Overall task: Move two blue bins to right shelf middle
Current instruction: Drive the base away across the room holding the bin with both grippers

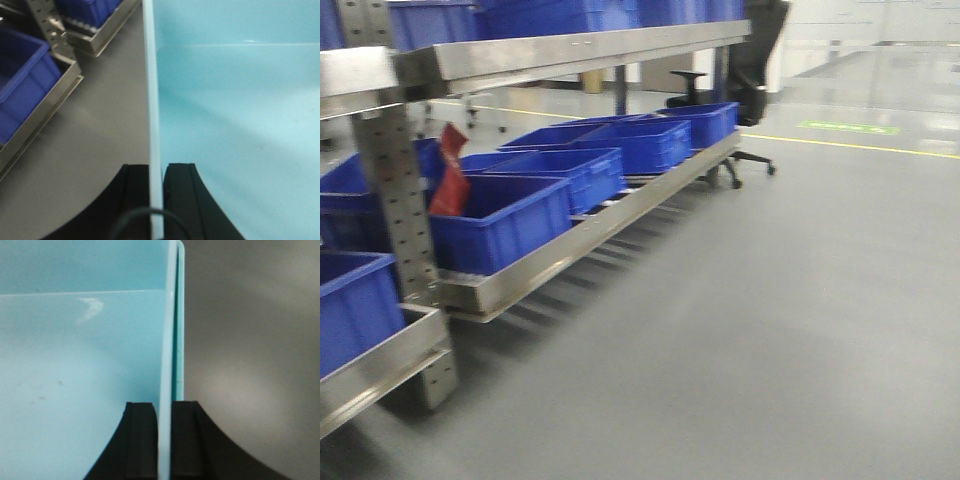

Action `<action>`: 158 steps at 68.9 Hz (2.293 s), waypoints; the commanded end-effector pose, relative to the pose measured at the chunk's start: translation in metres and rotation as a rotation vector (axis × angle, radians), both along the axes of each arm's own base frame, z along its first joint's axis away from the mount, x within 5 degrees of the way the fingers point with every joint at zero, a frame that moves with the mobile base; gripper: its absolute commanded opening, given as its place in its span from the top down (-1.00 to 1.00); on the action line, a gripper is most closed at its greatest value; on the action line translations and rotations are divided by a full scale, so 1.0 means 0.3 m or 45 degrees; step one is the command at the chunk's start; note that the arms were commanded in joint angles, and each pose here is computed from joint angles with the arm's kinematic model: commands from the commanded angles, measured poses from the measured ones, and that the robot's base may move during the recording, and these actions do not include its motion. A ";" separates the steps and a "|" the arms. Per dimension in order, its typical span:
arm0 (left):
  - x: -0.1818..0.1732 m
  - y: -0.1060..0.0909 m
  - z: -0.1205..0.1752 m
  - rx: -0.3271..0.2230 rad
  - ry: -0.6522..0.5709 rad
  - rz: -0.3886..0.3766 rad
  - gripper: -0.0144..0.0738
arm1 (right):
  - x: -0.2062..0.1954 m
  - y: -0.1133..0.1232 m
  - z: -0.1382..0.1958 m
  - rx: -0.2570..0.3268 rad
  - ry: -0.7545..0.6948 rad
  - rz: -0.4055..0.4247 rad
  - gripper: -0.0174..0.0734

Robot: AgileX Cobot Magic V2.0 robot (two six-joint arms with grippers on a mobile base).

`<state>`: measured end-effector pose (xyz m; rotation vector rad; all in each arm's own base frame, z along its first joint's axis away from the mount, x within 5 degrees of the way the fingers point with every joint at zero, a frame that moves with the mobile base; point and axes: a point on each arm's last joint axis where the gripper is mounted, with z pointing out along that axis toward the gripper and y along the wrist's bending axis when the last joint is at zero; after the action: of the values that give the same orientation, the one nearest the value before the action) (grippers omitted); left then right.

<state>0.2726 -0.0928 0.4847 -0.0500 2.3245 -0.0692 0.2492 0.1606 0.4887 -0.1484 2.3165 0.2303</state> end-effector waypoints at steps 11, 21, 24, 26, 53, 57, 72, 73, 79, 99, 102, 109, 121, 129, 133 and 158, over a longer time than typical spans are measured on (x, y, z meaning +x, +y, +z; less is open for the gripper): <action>-0.017 -0.019 0.045 -0.093 -0.110 -0.054 0.92 | -0.011 0.012 0.040 0.081 -0.098 0.054 0.98; -0.017 -0.019 0.045 -0.093 -0.110 -0.054 0.92 | -0.011 0.012 0.040 0.081 -0.098 0.054 0.98; -0.017 -0.019 0.045 -0.093 -0.110 -0.054 0.92 | -0.011 0.012 0.040 0.081 -0.098 0.054 0.98; -0.017 -0.019 0.045 -0.093 -0.110 -0.054 0.92 | -0.011 0.012 0.040 0.081 -0.098 0.054 0.98; -0.017 -0.019 0.045 -0.093 -0.110 -0.054 0.92 | -0.011 0.012 0.040 0.081 -0.098 0.054 0.98; -0.017 -0.019 0.045 -0.093 -0.110 -0.054 0.92 | -0.011 0.012 0.040 0.081 -0.098 0.054 0.98; -0.017 -0.019 0.045 -0.093 -0.110 -0.054 0.92 | -0.010 0.013 0.041 0.085 -0.106 0.056 0.98; -0.017 -0.019 0.045 -0.093 -0.110 -0.054 0.92 | -0.010 0.013 0.041 0.085 -0.106 0.056 0.98; -0.017 -0.019 0.045 -0.093 -0.110 -0.054 0.92 | -0.010 0.013 0.041 0.085 -0.106 0.056 0.98; -0.017 -0.019 0.046 -0.091 -0.111 -0.054 0.92 | -0.010 0.014 0.043 0.089 -0.112 0.058 0.98; -0.017 -0.019 0.046 -0.091 -0.111 -0.054 0.92 | -0.009 0.014 0.044 0.091 -0.117 0.059 0.98; -0.017 -0.019 0.046 -0.091 -0.111 -0.054 0.92 | -0.008 0.015 0.046 0.096 -0.125 0.061 0.98; -0.016 -0.016 0.046 -0.079 -0.116 -0.047 0.92 | -0.008 0.015 0.046 0.097 -0.127 0.062 0.98; -0.016 -0.014 0.046 -0.074 -0.118 -0.044 0.92 | -0.008 0.015 0.046 0.097 -0.127 0.062 0.98; -0.015 -0.013 0.047 -0.070 -0.120 -0.041 0.92 | -0.008 0.015 0.046 0.097 -0.127 0.062 0.98; -0.013 -0.006 0.048 -0.043 -0.131 -0.027 0.92 | -0.008 0.015 0.046 0.097 -0.127 0.062 0.98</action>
<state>0.2733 -0.0908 0.4853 -0.0530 2.3138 -0.0407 0.2497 0.1615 0.4896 -0.1506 2.3054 0.2425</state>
